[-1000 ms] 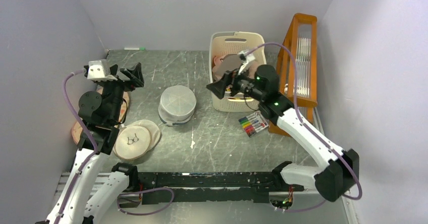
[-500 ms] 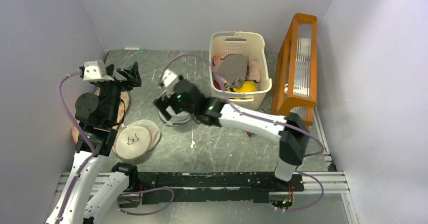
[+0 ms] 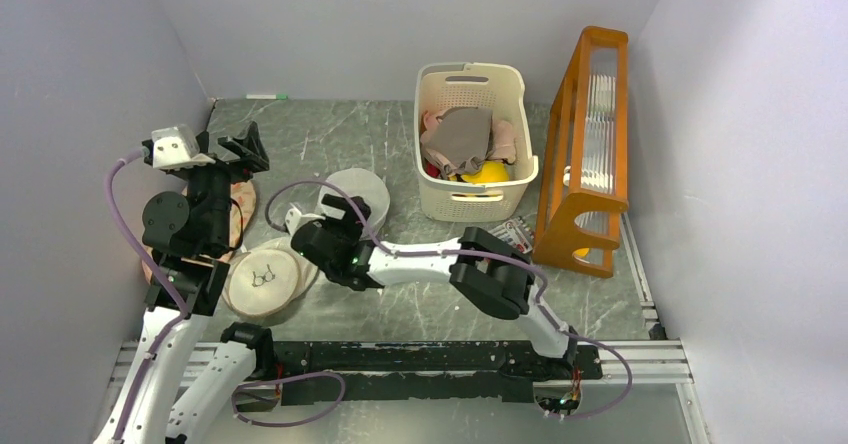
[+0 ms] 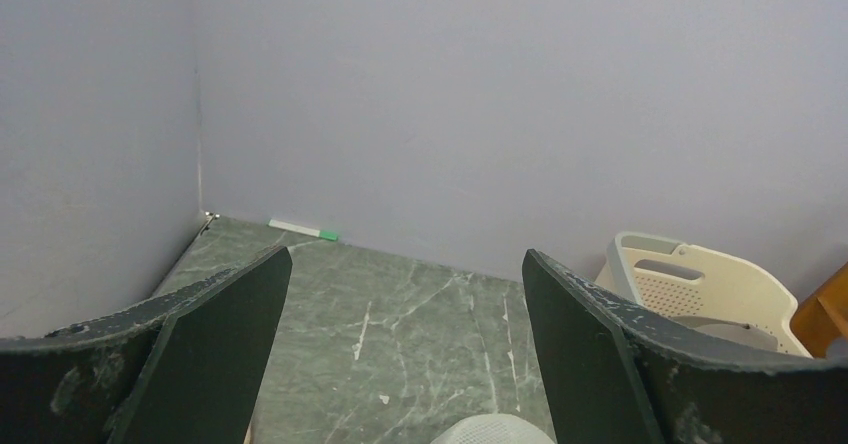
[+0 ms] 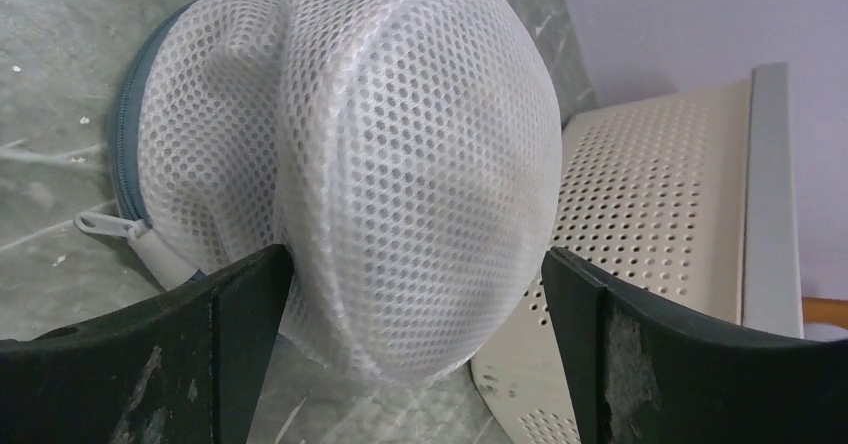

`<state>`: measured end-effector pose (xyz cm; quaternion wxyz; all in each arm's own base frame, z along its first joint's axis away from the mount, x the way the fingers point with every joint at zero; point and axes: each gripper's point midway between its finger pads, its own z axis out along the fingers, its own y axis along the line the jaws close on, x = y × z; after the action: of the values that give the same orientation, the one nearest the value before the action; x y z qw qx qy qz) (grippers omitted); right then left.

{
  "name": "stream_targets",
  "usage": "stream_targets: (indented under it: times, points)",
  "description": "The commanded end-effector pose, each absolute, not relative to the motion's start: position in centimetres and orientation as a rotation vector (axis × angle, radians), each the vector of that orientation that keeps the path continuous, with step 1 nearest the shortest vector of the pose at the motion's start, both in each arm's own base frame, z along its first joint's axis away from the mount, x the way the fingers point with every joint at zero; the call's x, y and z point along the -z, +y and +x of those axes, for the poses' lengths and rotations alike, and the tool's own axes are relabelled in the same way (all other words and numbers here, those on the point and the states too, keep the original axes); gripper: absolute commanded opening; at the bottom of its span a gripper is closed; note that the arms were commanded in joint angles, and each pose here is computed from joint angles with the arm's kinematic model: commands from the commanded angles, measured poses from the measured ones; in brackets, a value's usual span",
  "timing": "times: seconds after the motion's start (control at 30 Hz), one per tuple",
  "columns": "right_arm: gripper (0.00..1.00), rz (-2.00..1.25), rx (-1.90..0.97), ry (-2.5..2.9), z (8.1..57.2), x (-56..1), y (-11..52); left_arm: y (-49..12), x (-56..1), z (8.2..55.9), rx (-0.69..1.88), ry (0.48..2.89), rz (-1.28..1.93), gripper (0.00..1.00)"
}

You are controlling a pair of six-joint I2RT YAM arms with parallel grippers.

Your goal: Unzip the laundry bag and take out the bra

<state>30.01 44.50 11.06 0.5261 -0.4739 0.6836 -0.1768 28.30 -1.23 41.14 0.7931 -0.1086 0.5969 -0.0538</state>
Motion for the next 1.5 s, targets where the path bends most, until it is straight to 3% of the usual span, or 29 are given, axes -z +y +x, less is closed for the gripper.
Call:
stream_targets:
  times: [0.0, 0.1, 0.2, 0.27, 0.33, 0.4, 0.7, 0.87, 1.13, 1.33, 1.47]
  points:
    - [0.97, -1.005, 0.577, 1.520, 30.4, -13.2, 44.7, -0.2, -42.8, 27.7, 0.081, 1.242, -0.260, 0.98]
    - [0.92, -0.947, 0.638, 1.464, 30.3, -14.1, 44.2, -0.1, -42.8, 27.7, 0.076, 1.244, -0.261, 0.98]
    - [0.79, -0.926, 0.634, 1.433, 29.8, -15.3, 44.0, 0.0, -42.7, 27.8, 0.070, 1.247, -0.268, 0.98]
    - [0.59, -0.930, 0.594, 1.435, 29.5, -15.9, 44.1, 0.0, -42.7, 27.9, 0.069, 1.248, -0.267, 0.98]
    - [0.25, -0.912, 0.551, 1.456, 29.3, -16.5, 44.0, 0.0, -42.5, 28.0, 0.070, 1.254, -0.266, 0.98]
    - [0.12, -0.893, 0.518, 1.468, 29.0, -17.4, 43.9, 0.0, -42.4, 28.1, 0.068, 1.258, -0.268, 0.98]
    - [0.04, -0.840, 0.140, 1.609, 26.0, -23.1, 42.9, 0.0, -41.7, 28.7, 0.065, 1.279, -0.270, 0.98]
    - [0.01, -0.729, -0.400, 1.788, 23.0, -25.1, 43.2, 0.0, -41.5, 29.0, 0.065, 1.288, -0.271, 0.98]
    - [0.00, -0.401, -1.387, 2.041, 18.7, -21.9, 43.1, 0.1, -41.2, 29.3, 0.068, 1.298, -0.276, 0.98]
    - [0.00, -0.241, -1.413, 2.232, 18.5, -17.4, 42.8, -0.2, -40.9, 29.7, 0.081, 1.310, -0.270, 0.98]
    - [0.00, -0.047, -1.174, 2.371, 20.6, -12.6, 39.9, -0.3, -40.9, 29.6, 0.083, 1.309, -0.270, 0.98]
